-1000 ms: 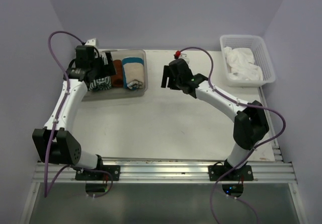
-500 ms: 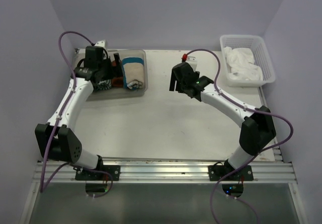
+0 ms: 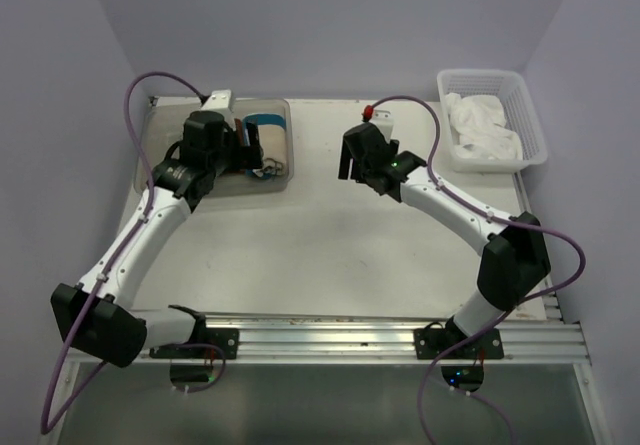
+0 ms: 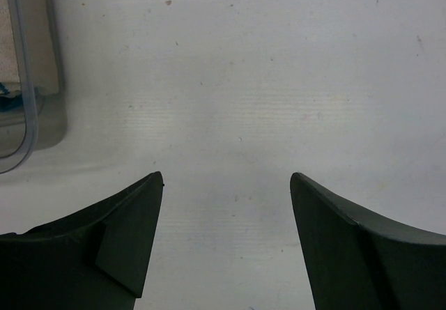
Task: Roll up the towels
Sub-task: Grab a towel with the right arm
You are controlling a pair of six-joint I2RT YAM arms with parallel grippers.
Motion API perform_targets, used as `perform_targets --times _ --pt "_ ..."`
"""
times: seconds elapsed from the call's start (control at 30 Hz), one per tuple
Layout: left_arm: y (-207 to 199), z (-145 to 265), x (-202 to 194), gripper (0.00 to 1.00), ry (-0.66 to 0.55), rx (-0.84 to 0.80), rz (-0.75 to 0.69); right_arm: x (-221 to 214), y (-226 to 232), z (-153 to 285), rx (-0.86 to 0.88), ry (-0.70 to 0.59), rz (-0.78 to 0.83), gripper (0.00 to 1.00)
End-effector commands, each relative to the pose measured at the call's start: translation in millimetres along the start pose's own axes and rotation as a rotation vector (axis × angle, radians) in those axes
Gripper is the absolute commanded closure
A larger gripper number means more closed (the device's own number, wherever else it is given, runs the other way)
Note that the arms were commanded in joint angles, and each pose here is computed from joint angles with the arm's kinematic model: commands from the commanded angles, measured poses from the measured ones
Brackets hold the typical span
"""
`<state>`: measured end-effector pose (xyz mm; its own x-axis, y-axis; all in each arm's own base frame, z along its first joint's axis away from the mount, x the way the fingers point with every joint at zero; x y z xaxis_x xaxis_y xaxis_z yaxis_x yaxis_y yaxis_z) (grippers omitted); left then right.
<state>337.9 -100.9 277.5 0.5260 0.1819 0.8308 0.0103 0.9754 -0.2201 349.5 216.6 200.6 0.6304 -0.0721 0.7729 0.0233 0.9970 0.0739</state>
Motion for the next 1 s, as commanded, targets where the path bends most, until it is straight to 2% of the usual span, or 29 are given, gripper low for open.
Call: perform_targets --times 0.0,0.27,0.47,0.6,0.77,0.8,0.9,0.97 --pt "-1 12 5 0.0 -0.095 -0.019 -0.014 17 -10 14 -0.033 -0.082 -0.023 0.23" --pt "1 31 -11 0.0 -0.104 -0.069 -0.019 20 -21 23 -0.055 -0.147 -0.065 0.22" --pt "3 25 -25 0.0 -0.063 -0.078 -0.023 18 -25 23 -0.07 -0.149 -0.062 0.22" --pt "-10 22 -29 0.0 -0.023 -0.166 -0.038 18 -25 24 -0.067 -0.154 -0.061 0.22" --pt "-27 2 -36 0.01 0.041 -0.148 -0.042 11 -30 28 -0.045 -0.165 -0.047 0.08" --pt "-32 0 -29 0.01 0.02 -0.113 -0.059 11 -30 27 -0.043 -0.173 -0.047 0.06" --pt "-70 -12 -39 0.04 0.06 -0.122 -0.13 11 -38 28 -0.071 -0.176 -0.037 0.04" --pt "-82 -27 -50 0.08 0.101 -0.108 -0.13 14 -47 27 -0.096 -0.175 -0.051 0.03"
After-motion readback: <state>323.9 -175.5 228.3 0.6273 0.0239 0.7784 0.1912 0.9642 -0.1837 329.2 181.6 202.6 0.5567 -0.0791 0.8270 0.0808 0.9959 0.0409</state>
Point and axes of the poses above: each gripper's point midway between its finger pads, its own z axis back along the fingers, its own y axis along the line the jaws close on, x = y × z, the point moved 4 cm from there along z, back along the fingers, and after that the axes turned 3 degrees about z, right-handed, at the moved point
